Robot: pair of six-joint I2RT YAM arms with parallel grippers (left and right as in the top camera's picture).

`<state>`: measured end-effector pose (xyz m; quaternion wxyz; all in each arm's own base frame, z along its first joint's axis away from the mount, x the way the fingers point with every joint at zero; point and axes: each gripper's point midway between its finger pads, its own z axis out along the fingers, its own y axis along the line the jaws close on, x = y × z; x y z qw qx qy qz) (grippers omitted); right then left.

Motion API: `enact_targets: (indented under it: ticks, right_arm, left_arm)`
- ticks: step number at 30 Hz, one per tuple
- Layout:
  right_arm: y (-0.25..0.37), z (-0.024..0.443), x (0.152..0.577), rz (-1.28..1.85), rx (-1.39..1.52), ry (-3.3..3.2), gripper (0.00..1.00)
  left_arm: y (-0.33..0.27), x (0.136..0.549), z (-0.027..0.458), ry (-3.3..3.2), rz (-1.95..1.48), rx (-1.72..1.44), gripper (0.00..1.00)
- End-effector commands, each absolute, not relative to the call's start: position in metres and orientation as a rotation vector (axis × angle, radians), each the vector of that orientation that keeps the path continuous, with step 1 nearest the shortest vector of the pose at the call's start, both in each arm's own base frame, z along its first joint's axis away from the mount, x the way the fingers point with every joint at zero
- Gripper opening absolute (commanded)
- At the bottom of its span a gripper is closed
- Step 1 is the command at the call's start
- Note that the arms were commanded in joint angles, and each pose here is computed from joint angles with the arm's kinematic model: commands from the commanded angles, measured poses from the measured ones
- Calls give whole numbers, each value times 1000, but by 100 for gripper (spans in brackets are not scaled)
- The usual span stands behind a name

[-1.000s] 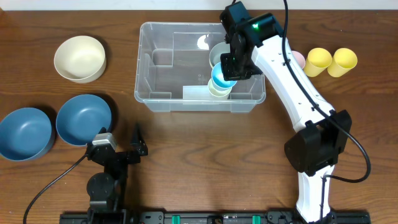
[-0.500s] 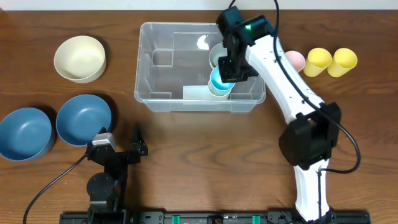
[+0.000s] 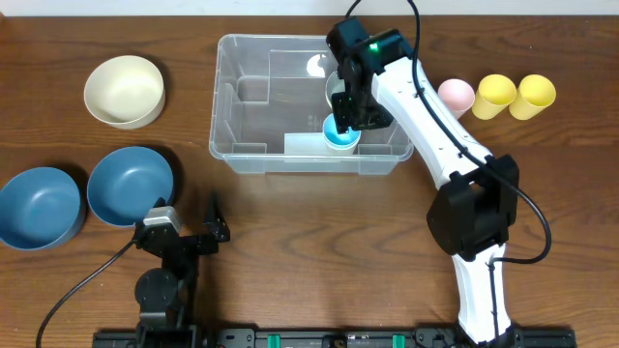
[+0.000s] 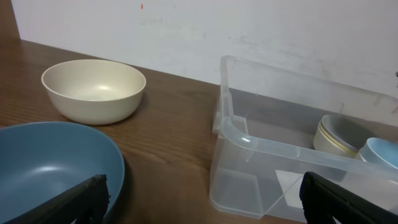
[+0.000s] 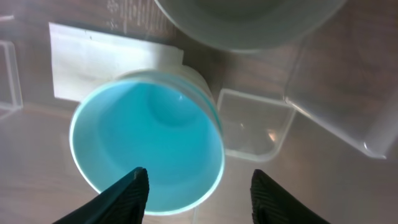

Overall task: Pack container
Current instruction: 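Lower the light-blue cup into the cream cup and open the right gripper, then move the right gripper to the pink cup and grasp its rim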

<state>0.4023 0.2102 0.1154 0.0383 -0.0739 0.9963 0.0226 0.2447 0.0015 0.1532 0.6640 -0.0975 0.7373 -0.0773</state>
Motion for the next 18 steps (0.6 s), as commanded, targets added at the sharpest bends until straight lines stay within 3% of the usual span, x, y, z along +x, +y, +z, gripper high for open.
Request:
enact_targets:
  ticks: [1, 7, 10, 18]
  right_arm:
    - [215, 128, 408, 85, -245, 3029, 58]
    - [187, 197, 420, 94, -134, 2938, 66]
    - [140, 225, 431, 38, 73, 2888, 69]
    - [37, 208, 461, 108, 517, 2870, 61]
  left_arm:
    - [4, 244, 136, 1714, -160, -237, 98]
    - [4, 244, 136, 1714, -160, -237, 98]
    - [4, 244, 136, 1713, -161, -238, 98]
    - [4, 244, 136, 1713, -161, -238, 98]
